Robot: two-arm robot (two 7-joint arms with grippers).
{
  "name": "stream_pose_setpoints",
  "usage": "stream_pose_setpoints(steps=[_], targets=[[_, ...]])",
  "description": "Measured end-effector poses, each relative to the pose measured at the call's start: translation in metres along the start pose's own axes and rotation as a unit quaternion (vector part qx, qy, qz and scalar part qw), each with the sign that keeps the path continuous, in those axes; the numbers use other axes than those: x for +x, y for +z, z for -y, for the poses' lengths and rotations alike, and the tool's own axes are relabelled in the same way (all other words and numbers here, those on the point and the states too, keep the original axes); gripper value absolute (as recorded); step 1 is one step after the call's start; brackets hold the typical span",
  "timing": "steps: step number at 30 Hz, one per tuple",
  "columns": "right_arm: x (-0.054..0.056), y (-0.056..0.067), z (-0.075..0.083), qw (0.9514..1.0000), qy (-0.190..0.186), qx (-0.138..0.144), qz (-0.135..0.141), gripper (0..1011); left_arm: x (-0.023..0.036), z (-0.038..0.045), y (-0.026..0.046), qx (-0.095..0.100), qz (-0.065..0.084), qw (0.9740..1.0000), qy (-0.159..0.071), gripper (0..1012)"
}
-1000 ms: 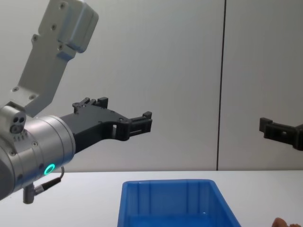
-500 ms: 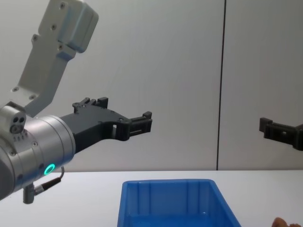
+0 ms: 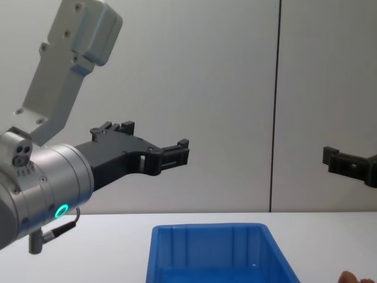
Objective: Pick up the two dolls from the table and place them into the box.
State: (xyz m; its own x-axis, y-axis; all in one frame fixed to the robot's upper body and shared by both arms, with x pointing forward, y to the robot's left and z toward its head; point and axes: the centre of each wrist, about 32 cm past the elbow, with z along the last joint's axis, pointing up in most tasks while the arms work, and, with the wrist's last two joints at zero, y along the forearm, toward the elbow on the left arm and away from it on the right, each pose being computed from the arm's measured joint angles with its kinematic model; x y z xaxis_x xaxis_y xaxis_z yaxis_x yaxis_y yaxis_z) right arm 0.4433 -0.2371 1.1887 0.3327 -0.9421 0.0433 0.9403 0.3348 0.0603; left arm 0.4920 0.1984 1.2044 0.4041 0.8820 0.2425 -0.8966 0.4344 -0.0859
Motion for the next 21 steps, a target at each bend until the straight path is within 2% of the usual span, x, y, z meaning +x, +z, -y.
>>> stream_pose_setpoints(steps=[13, 17, 21], targets=[[0.0, 0.0, 0.0, 1.0, 0.0, 0.0, 0.0, 1001, 0.0, 0.0, 0.0, 0.0, 0.0, 1.0, 0.0, 1004], [0.002, -0.001, 0.004, 1.0, -0.005, -0.003, 0.001, 1001, 0.0, 0.0, 0.0, 0.0, 0.0, 1.0, 0.0, 1004], [0.006, -0.003, 0.015, 0.9997, -0.021, -0.011, 0.002, 1001, 0.0, 0.0, 0.0, 0.0, 0.0, 1.0, 0.0, 1004]])
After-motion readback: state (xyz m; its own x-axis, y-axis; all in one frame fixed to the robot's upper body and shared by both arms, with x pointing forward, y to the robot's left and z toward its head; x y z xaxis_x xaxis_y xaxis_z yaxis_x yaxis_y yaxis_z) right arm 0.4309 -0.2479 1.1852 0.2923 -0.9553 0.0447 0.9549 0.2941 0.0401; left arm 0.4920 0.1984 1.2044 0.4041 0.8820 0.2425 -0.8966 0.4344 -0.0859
